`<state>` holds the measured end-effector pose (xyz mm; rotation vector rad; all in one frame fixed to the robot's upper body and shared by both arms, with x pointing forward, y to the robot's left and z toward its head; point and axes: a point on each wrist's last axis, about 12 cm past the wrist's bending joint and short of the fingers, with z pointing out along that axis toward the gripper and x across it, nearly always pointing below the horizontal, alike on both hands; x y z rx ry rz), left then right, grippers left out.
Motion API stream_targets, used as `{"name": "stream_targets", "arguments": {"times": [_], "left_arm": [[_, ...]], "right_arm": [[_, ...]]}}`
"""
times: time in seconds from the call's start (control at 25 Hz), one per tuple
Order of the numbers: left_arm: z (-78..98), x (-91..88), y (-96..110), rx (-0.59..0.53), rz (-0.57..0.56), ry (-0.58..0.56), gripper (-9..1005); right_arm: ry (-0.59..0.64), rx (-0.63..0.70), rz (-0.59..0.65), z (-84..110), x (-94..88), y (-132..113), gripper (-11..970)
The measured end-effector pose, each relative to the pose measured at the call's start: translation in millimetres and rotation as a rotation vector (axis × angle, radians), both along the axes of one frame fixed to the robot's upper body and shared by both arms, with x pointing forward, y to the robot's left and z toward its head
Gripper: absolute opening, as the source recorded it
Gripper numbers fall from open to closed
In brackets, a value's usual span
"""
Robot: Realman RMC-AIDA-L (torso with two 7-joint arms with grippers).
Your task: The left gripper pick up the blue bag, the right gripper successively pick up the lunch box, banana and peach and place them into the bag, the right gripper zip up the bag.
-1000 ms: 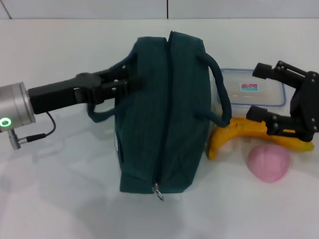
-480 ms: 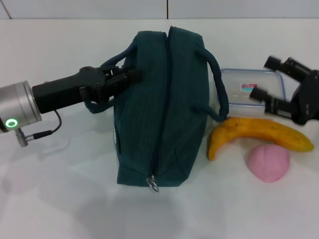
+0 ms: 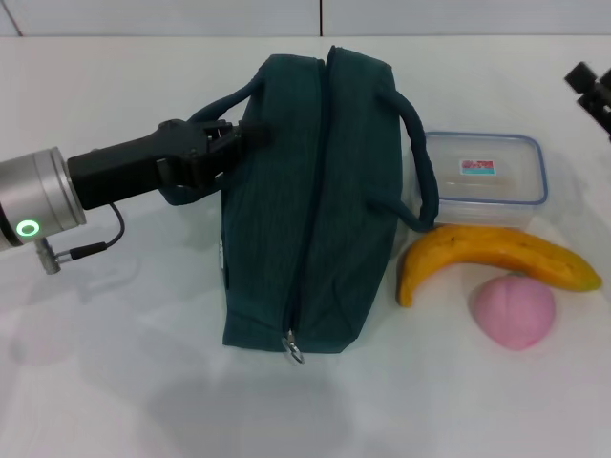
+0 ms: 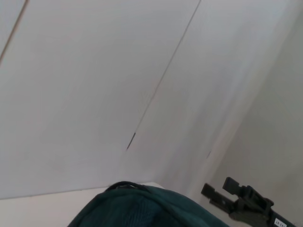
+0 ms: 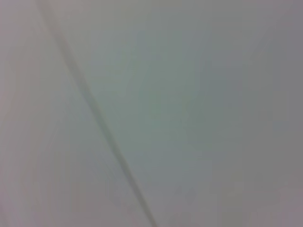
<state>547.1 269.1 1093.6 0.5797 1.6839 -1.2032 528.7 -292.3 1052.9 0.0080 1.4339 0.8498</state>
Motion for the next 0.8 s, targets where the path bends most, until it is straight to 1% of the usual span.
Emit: {"name": "stream_targets", "arguments": {"times": [0.12,0.24,0.44,0.68,0.8], "left_arm": [[1.9,3.1,-0.9,-0.003,0.008,-0.009,44],[4.3,5.9,-1.8,-0.009,0.016,-0.02,44],[5.8,7.2,-1.6,-0.018,0.025,-0.031,44],[6.9,8.7,-3.4,-0.017,0.021,-0.039,44],[7.7,9.9,-6.9,-0.023,0.009,-0.041,44]], "right_arm": [[0.08,0.098,-0.045,-8.5,-4.4,-0.6,854],[0.195,0.189,-0.084,-20.1,-7.7,-2.8,854],[0.319,0.282,-0.112,-35.2,-19.8,-2.5,854],[0.424,0.305,-0.063,-46.0,-27.3,7.5,854],[0.435,0.322,-0.051,-46.8,-27.8,12.5,853]]}}
